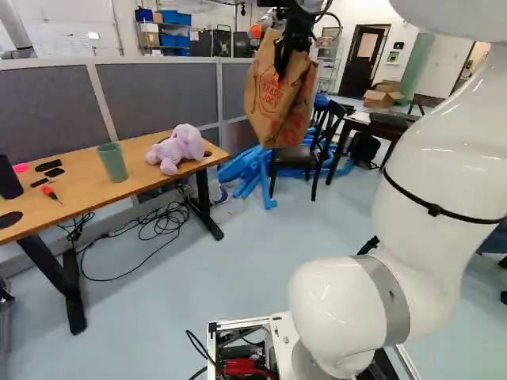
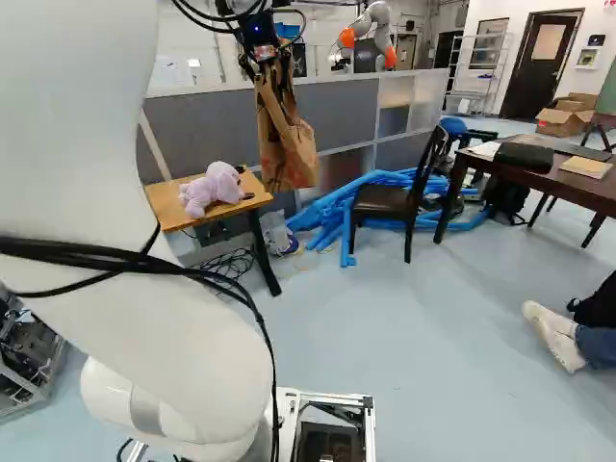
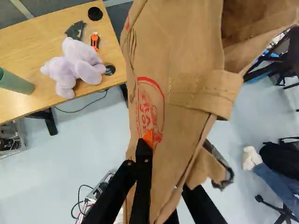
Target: Pick up the bag on the ground and place it on the table
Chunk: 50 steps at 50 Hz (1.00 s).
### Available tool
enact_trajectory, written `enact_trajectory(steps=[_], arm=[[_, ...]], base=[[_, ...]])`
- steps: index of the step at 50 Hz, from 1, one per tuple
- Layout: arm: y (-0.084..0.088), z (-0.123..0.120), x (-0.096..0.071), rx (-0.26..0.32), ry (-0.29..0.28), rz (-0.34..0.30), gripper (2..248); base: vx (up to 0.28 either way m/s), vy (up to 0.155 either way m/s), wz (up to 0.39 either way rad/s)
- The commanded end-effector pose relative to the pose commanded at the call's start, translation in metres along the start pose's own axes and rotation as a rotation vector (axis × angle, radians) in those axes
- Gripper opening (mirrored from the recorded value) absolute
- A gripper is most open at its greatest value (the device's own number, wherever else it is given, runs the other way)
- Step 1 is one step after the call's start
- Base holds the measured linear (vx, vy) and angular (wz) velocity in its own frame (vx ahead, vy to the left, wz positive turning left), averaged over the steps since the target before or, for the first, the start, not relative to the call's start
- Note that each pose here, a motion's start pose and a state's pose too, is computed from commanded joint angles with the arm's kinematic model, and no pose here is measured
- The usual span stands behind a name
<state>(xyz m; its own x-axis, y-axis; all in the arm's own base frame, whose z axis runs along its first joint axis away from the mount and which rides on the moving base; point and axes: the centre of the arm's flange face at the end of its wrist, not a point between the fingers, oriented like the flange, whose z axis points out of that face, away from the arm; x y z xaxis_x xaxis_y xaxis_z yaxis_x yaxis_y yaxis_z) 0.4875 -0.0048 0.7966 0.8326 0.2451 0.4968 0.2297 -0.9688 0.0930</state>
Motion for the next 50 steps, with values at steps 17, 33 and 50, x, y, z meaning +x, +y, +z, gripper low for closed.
enact_trajectory(steps=[17, 33, 50], arm=[[0.0, 0.0, 0.0, 0.0, 0.0, 0.0, 21], [0.0, 0.0, 0.0, 0.0, 0.0, 0.0, 21], [0.0, 0.0, 0.0, 0.0, 0.0, 0.0, 21]], base=[[0.16, 0.147, 0.091], [0.157, 0.223, 0.531], [0.153, 0.233, 0.562]])
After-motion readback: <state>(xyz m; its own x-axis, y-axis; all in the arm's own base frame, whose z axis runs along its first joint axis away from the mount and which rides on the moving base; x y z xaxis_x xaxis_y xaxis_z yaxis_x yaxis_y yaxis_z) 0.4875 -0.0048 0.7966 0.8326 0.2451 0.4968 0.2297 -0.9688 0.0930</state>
